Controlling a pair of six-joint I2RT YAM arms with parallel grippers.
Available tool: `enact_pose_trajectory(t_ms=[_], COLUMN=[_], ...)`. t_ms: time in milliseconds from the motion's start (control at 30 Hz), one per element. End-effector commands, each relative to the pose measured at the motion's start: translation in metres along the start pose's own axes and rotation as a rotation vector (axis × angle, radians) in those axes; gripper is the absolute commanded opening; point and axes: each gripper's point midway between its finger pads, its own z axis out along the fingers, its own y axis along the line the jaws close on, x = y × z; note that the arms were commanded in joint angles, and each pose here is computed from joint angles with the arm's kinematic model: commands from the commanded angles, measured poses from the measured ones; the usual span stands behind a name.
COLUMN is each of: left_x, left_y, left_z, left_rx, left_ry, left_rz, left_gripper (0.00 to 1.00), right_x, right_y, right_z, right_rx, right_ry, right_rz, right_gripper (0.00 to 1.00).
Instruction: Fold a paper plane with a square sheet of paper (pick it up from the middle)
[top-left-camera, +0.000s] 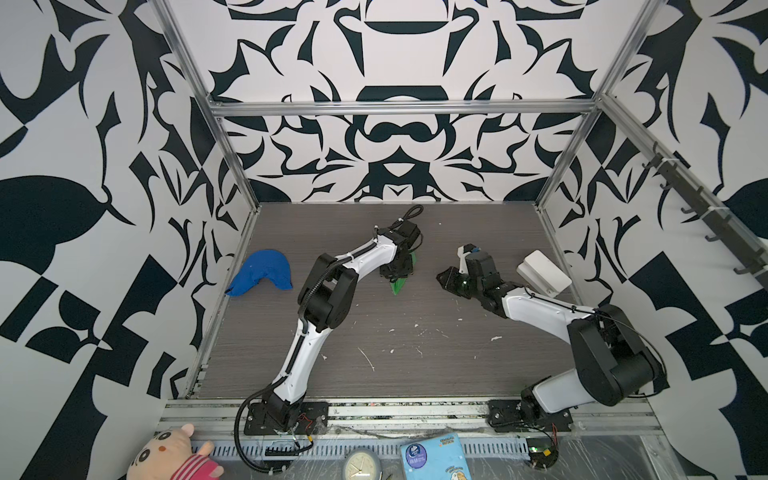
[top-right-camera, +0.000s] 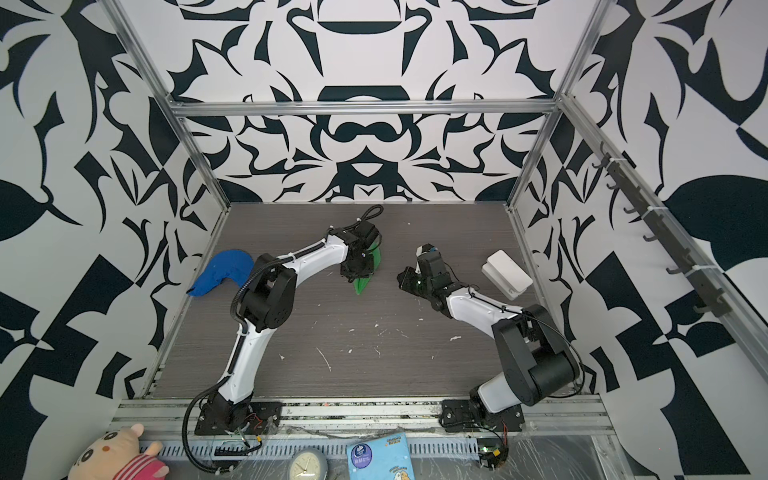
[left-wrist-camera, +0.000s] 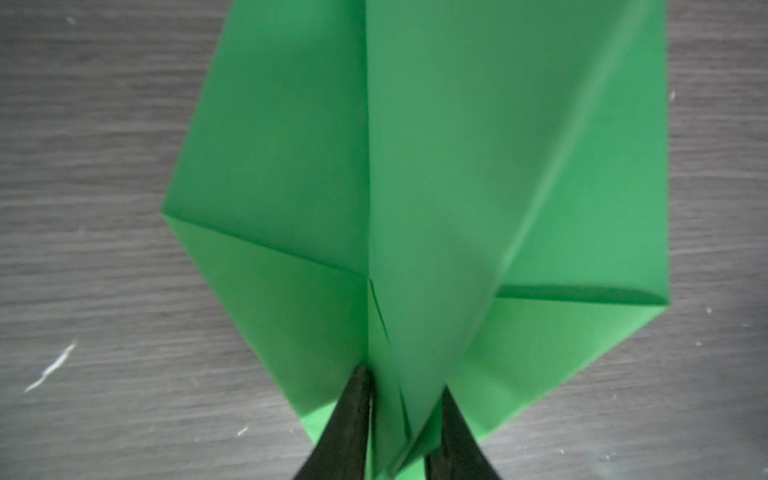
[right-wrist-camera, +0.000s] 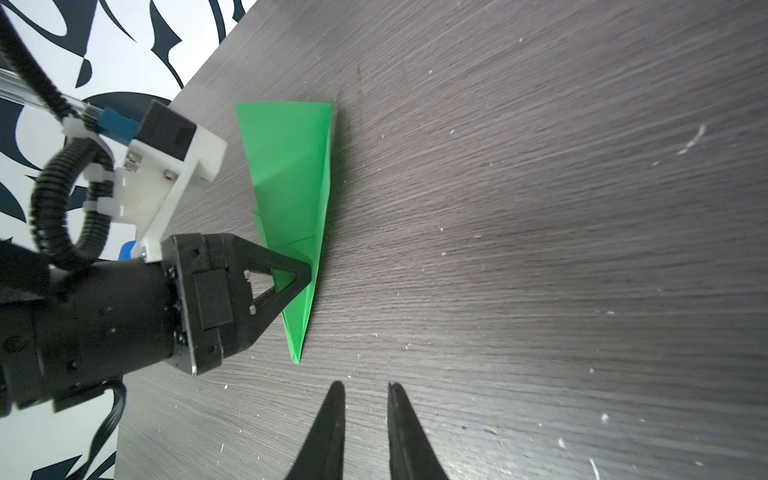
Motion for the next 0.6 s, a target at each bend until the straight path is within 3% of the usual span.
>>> enact_pose_trajectory(t_ms=[0, 167, 300, 467, 567], left_x=[0.011, 0.015, 0.001, -0.017, -0.016], left_y=[0.008, 0.007, -0.006, -0.015, -0.009], left_z=[0.009, 0.011, -0.012, -0.063, -0.084], left_rx=[-0.067, -0.089, -0.040, 0.022, 0.026], left_ry=[0.038, 0.036, -0.015, -0.108, -0.138], left_rz=[-0.001, -0.026, -0.037, -0.042, -0.046], left_gripper=[0.27, 0.27, 0.27, 0.37, 0.50], right_x=[-0.001, 0.000, -0.002, -0.008, -0.015], right_y=[0.005, 0.005, 0.006, 0.007, 0.009], right_z=[-0.001, 0.001, -0.001, -0.003, -0.007], right_rx=[-0.028, -0.033, -0.032, -0.011, 0.005], right_ry=[-0.006, -0.003, -0.010, -0.022, -0.042], right_rz=[-0.009, -0.003, -0.004, -0.013, -0.033], right_gripper=[0.23, 0.23, 0.23, 0.24, 0.27])
